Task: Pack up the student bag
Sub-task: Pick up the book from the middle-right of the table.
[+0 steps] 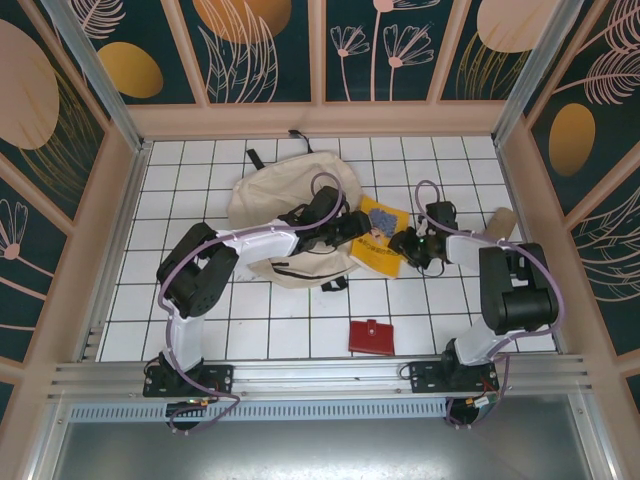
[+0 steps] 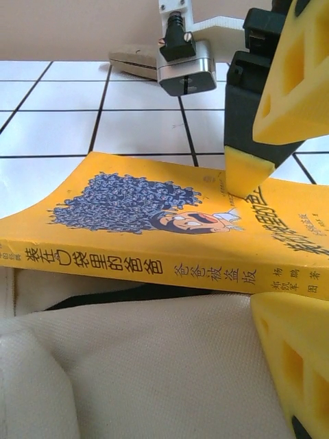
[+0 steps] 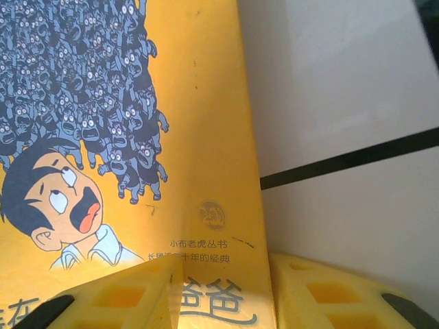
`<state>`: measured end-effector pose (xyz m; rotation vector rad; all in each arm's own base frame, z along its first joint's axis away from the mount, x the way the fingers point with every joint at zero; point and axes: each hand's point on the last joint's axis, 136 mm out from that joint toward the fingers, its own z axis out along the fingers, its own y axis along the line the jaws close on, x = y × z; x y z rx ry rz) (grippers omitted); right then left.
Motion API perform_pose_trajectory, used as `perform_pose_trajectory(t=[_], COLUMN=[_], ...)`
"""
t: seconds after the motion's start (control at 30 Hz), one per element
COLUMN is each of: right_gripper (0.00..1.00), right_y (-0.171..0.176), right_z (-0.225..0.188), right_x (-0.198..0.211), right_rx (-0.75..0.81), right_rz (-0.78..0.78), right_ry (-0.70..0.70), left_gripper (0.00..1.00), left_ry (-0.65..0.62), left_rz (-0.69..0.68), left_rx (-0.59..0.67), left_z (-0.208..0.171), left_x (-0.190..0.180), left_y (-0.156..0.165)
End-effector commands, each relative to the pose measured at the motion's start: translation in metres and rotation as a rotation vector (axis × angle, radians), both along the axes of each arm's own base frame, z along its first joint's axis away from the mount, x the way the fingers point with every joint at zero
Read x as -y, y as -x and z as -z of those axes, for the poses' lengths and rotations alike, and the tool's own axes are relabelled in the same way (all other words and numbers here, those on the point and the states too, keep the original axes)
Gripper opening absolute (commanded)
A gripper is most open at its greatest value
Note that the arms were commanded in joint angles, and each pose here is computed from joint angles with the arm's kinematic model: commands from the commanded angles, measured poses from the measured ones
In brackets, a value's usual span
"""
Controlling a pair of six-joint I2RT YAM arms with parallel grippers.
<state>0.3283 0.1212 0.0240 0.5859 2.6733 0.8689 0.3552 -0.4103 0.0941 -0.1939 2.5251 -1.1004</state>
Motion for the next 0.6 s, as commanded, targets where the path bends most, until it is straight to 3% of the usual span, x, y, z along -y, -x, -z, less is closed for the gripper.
perform_pose_trajectory(t=[0.0, 0.13, 0.37, 0.47, 0.57], right_gripper=[0.38, 0.38, 0.38, 0.38, 0.37], right_y=[0.005, 0.005, 0.007, 0.007, 0.006], right_z=[0.0, 0.004, 0.008, 0.009, 0.009], right_x=[-0.03, -0.03, -0.028, -0.028, -0.03], right_rx=[-0.031, -0.037, -0.046, -0.047, -0.046], right_rz=[-0.075, -0.079, -0.073, -0.074, -0.078], right_ry=[-0.077, -0.061, -0.052, -0.051, -0.06], left_gripper=[0.61, 0.64, 0.66, 0.65, 0.61], left_ry=[-0.05, -0.165, -0.255, -0.245, -0.159], left_rz=[0.038, 0.037, 0.01, 0.016, 0.104], left_rx=[0.032, 0.05, 0.017, 0.016, 0.011], left_z=[-0.008, 0.006, 0.032, 0.033, 0.027], left_x=[-0.006, -0.026, -0.041, -0.038, -0.019], left_y=[0.009, 0.004, -0.001, 0.0, 0.007])
